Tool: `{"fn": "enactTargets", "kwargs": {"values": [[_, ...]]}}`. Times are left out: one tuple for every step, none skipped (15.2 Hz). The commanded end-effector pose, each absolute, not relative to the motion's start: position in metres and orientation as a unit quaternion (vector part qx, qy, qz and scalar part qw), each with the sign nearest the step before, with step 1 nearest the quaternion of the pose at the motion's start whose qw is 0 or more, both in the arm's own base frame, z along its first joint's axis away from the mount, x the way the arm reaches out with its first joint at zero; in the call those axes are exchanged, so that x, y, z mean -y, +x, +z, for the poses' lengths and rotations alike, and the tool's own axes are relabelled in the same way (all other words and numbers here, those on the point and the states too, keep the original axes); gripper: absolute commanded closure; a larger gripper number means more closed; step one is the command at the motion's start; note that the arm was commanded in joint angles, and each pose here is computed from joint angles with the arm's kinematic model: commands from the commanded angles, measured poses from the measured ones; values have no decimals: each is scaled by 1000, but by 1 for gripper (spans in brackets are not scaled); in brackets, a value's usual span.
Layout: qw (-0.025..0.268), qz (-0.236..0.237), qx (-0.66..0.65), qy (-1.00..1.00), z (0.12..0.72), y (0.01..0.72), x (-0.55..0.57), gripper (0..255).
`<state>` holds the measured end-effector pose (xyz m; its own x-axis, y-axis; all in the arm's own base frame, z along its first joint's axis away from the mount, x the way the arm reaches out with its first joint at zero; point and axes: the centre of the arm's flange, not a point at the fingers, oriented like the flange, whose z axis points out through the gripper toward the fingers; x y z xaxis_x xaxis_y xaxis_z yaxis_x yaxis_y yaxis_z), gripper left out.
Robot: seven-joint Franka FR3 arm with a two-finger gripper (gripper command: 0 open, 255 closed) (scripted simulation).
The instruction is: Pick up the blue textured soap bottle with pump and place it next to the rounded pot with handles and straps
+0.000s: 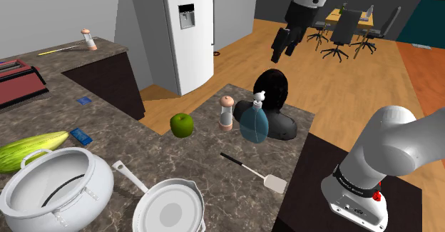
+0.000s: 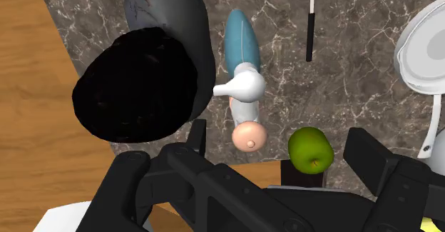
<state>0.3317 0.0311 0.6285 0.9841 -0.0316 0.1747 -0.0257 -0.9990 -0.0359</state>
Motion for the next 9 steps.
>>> {"fn": "enactTargets", "kwargs": {"values": [[17, -88, -14, -996, 628, 332, -31, 0], [20, -93, -7, -995, 615, 330, -29, 0], [24, -99, 0, -995, 601, 329, -26, 0], [27, -104, 8, -994, 588, 327, -24, 0], [31, -109, 15, -993, 574, 326, -22, 0], [34, -114, 22, -993, 561, 325, -19, 0], [38, -120, 30, -992, 547, 324, -17, 0], [41, -125, 37, -991, 534, 324, -15, 0], [45, -130, 44, -990, 520, 323, -13, 0]]}}
